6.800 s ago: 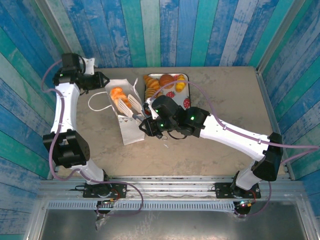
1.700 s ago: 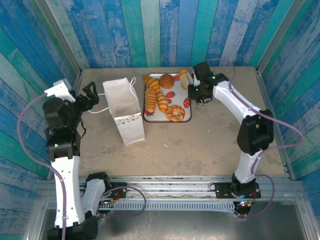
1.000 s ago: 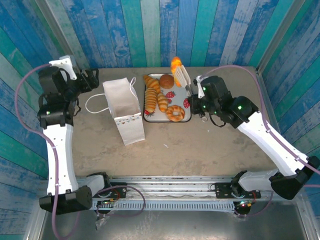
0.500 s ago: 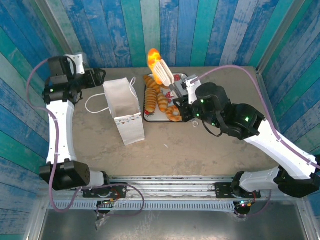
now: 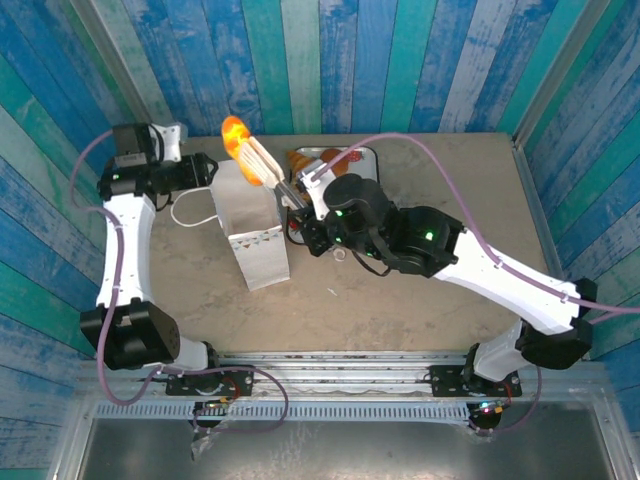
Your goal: Place the fake bread into the paper bag
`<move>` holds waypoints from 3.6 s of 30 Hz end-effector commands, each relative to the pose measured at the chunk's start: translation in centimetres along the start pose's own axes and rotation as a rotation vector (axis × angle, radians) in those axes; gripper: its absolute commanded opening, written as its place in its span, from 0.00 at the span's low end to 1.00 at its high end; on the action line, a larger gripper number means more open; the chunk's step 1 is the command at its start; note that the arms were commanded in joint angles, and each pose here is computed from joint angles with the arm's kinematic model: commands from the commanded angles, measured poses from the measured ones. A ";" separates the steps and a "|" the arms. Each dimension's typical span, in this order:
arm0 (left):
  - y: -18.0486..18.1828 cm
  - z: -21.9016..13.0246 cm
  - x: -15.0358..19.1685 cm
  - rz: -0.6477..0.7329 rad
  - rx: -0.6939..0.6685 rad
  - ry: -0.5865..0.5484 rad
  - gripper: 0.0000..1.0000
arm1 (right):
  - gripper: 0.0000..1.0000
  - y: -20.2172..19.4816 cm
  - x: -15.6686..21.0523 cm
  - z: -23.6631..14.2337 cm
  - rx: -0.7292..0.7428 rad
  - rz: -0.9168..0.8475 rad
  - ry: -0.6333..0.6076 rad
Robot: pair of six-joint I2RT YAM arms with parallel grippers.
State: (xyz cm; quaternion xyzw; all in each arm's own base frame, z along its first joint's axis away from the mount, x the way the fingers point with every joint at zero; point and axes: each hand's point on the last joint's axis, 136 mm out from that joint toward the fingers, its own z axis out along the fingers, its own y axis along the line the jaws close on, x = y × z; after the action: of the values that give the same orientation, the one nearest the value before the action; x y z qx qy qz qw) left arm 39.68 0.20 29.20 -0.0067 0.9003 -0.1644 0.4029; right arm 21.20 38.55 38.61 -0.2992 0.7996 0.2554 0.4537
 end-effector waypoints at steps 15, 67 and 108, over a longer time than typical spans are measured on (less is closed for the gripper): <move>1.5 2.8 0.9 -0.024 -0.002 0.047 0.42 | 0.16 1.8 4.3 4.7 -0.009 0.002 0.137; 1.0 2.4 0.8 -0.017 0.018 0.036 0.16 | 0.48 -1.0 8.9 7.0 0.103 0.021 0.255; -2.7 -6.0 -6.5 0.022 0.019 -0.310 0.92 | 0.50 1.2 -3.9 -1.7 -0.097 0.034 -0.068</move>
State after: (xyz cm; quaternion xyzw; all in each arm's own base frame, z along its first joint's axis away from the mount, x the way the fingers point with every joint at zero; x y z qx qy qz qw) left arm 41.12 0.08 32.20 -0.0238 0.8699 -0.1845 0.4568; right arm 21.18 40.60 37.53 -0.3098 0.8113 0.2683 0.4170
